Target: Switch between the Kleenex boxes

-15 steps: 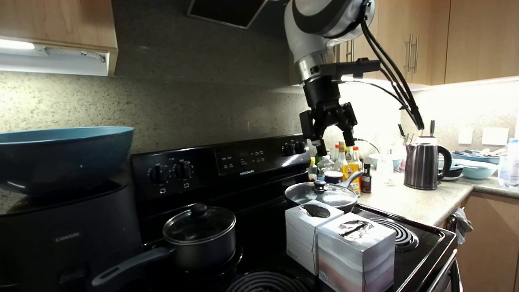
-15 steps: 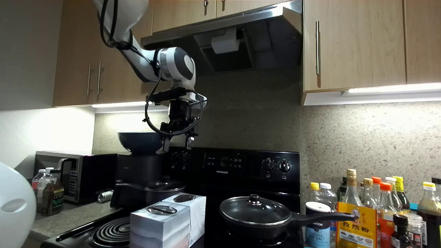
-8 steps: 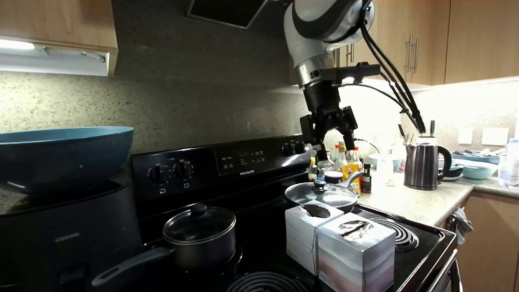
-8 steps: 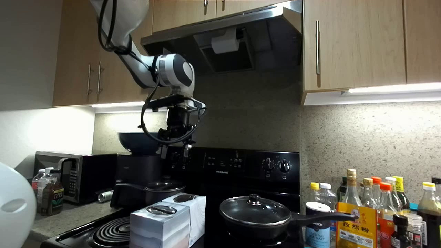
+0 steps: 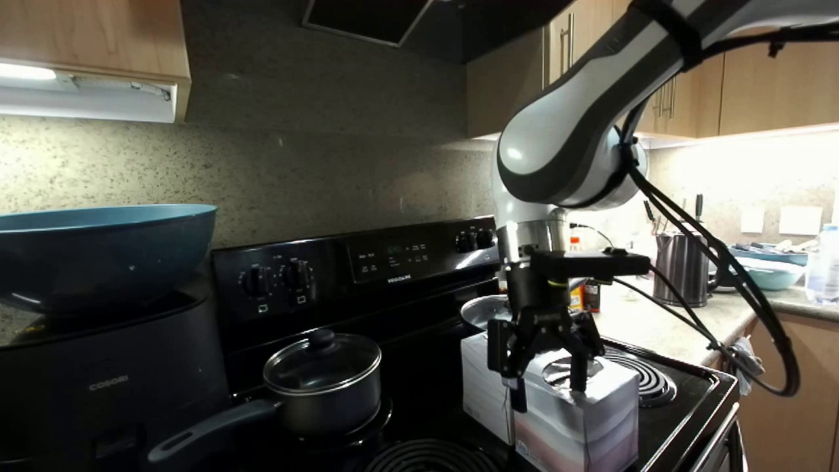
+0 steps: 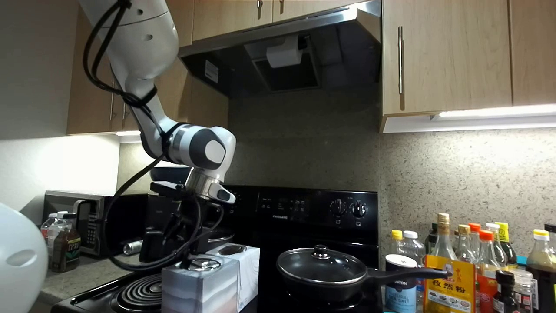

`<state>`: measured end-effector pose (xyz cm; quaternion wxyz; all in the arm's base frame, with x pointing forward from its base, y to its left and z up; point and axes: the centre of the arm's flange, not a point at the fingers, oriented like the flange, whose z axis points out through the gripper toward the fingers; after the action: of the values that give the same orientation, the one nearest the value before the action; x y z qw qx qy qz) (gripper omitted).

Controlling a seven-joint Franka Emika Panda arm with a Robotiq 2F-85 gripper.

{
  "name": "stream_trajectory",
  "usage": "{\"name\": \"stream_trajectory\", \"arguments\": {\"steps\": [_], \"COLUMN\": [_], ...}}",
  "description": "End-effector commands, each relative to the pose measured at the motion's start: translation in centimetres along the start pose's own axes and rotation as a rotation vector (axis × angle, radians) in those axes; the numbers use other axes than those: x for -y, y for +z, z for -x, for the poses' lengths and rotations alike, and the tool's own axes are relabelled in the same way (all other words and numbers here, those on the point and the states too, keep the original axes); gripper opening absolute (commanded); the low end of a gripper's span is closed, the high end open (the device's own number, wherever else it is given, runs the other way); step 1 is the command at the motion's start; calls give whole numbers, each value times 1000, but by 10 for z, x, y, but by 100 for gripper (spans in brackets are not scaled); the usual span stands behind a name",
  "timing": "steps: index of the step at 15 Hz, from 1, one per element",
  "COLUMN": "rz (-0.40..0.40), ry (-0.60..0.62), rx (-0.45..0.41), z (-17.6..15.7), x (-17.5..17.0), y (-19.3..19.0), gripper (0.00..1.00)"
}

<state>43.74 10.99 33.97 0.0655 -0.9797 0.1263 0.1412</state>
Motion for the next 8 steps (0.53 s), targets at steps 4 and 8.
{"name": "stream_trajectory", "arguments": {"steps": [4, 8], "rz": [-76, -67], "ry": [66, 75], "rx": [-59, -86], "z": [19, 24], "x": [-7, -8], "y": [28, 20], "gripper": [100, 98]}}
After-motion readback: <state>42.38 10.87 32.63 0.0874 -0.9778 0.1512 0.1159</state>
